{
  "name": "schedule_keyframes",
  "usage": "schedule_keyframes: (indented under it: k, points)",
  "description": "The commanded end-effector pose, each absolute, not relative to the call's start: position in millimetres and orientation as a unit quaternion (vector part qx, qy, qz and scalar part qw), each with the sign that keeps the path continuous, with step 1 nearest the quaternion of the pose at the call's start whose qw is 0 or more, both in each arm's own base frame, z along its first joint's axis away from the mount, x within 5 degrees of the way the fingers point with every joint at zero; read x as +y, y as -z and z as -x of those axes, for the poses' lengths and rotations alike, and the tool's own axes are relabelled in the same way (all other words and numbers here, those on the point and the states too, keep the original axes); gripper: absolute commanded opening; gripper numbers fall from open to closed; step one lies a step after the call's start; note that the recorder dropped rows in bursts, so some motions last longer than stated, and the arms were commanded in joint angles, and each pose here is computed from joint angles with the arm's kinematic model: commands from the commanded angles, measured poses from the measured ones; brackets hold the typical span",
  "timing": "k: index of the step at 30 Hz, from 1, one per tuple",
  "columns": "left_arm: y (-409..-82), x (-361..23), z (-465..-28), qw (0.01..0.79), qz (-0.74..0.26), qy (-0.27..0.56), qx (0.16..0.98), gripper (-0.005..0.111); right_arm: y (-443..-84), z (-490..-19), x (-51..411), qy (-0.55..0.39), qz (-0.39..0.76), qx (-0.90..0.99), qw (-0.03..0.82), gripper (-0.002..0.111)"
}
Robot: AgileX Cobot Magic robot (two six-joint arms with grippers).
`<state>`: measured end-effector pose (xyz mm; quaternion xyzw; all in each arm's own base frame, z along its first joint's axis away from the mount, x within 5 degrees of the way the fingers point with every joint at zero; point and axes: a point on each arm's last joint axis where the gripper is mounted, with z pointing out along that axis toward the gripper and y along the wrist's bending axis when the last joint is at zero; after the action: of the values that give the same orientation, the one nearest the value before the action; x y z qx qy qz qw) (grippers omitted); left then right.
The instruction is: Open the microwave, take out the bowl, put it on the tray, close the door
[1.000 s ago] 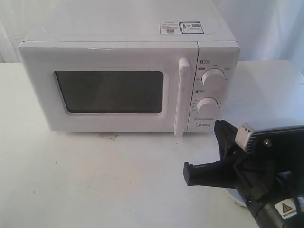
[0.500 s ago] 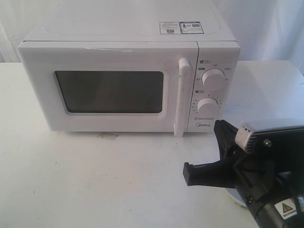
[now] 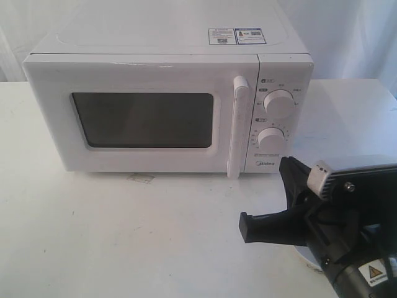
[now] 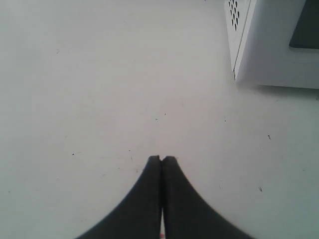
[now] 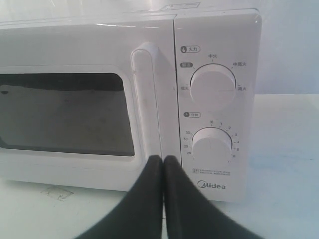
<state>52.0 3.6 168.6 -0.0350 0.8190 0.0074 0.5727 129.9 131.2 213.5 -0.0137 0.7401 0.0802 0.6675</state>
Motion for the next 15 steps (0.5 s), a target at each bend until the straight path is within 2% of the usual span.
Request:
schedule_keyframes:
  k: [1,7,15]
  points:
    - [-167,4,-52,0.571,0.037,-0.007,0.82,0.0,-214,-129,129,-0.079,0.009,0.739,0.669,0.0]
    - [-167,4,-52,0.571,0.037,-0.007,0.82,0.0,-224,-125,125,-0.121,0.02,0.749,0.651,0.0]
    - [-167,4,-52,0.571,0.037,-0.007,0.82,0.0,-250,-120,92,-0.208,0.032,0.764,0.609,0.0]
